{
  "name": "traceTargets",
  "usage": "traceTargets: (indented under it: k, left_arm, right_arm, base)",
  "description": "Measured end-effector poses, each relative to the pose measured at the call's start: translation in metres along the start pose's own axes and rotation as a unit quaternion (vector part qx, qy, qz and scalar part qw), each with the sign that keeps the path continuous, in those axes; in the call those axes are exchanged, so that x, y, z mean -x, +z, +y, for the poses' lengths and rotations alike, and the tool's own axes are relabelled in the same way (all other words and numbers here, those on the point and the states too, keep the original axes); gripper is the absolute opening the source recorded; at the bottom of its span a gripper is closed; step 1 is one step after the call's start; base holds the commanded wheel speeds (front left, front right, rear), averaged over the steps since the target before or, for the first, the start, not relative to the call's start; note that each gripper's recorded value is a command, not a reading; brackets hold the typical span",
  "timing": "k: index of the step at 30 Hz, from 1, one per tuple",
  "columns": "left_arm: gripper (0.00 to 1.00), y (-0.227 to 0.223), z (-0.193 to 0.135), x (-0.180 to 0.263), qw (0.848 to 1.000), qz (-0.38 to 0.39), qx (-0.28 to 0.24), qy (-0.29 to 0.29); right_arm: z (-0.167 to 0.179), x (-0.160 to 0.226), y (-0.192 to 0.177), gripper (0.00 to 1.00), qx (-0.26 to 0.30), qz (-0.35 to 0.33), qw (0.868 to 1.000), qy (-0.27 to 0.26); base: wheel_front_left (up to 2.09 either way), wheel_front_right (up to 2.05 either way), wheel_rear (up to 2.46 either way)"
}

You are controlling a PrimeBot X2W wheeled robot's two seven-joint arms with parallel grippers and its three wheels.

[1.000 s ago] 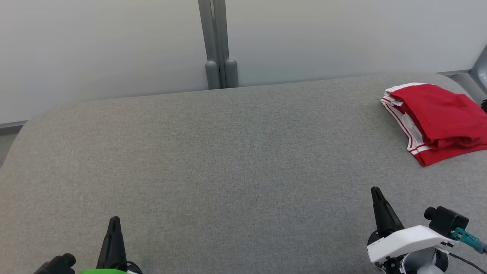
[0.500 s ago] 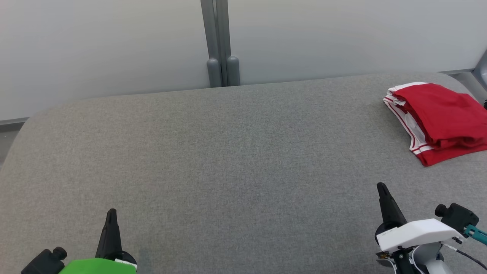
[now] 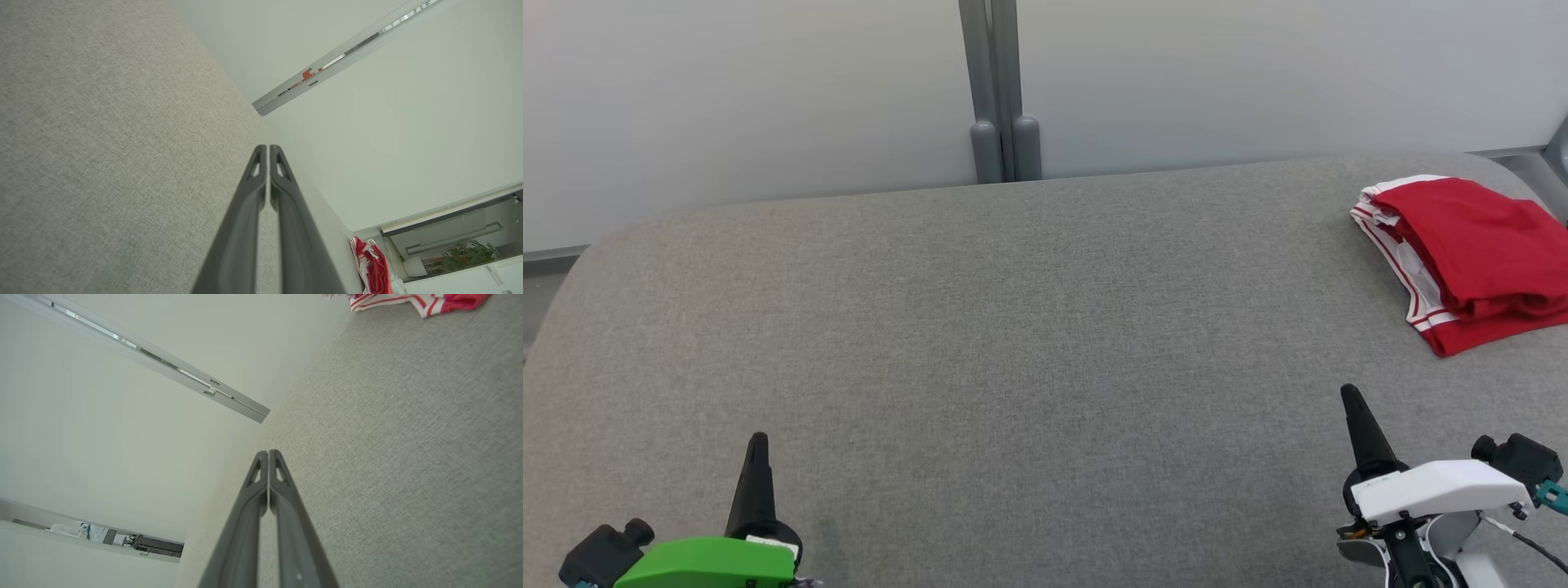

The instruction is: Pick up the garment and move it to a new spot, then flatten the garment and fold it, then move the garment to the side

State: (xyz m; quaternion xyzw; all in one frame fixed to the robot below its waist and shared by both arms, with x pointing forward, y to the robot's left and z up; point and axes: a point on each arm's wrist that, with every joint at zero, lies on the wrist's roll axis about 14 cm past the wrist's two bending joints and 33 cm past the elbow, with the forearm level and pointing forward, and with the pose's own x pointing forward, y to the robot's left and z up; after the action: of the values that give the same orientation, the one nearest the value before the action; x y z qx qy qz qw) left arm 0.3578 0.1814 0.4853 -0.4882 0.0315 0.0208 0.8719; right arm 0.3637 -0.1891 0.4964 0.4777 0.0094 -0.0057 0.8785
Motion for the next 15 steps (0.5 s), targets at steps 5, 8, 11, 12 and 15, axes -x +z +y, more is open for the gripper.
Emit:
traceTargets:
  k: [5, 8, 11, 12, 15]
  left_arm:
    - [0.00, 0.0011, 0.0000, -0.0024, 1.000, 0.002, 0.024, 0.000]
    - [0.00, 0.0024, -0.0004, -0.0043, 0.999, 0.002, 0.043, -0.001]
    - [0.00, 0.0036, -0.0015, -0.0061, 0.998, 0.002, 0.055, -0.003]
    - [0.00, 0.0039, -0.0013, -0.0063, 0.998, 0.002, 0.060, -0.003]
    - [0.00, 0.0051, -0.0011, -0.0079, 0.997, 0.001, 0.076, -0.002]
  right_arm:
    - [-0.0002, -0.0022, 0.0016, 0.00, -0.026, 0.000, 1.000, -0.001]
    - [0.0003, -0.0041, 0.0030, 0.00, -0.043, -0.001, 0.999, -0.001]
    - [-0.0008, -0.0046, 0.0036, 0.00, -0.058, -0.001, 0.998, -0.003]
    - [-0.0010, -0.0048, 0.0035, 0.00, -0.062, 0.000, 0.998, -0.003]
    - [-0.0014, -0.0061, 0.0047, 0.00, -0.078, -0.001, 0.997, -0.004]
  base:
    - [0.00, 0.00, 0.00]
    - [0.00, 0.00, 0.00]
    - [0.00, 0.00, 0.00]
    - [0.00, 0.00, 0.00]
    - [0.00, 0.00, 0.00]
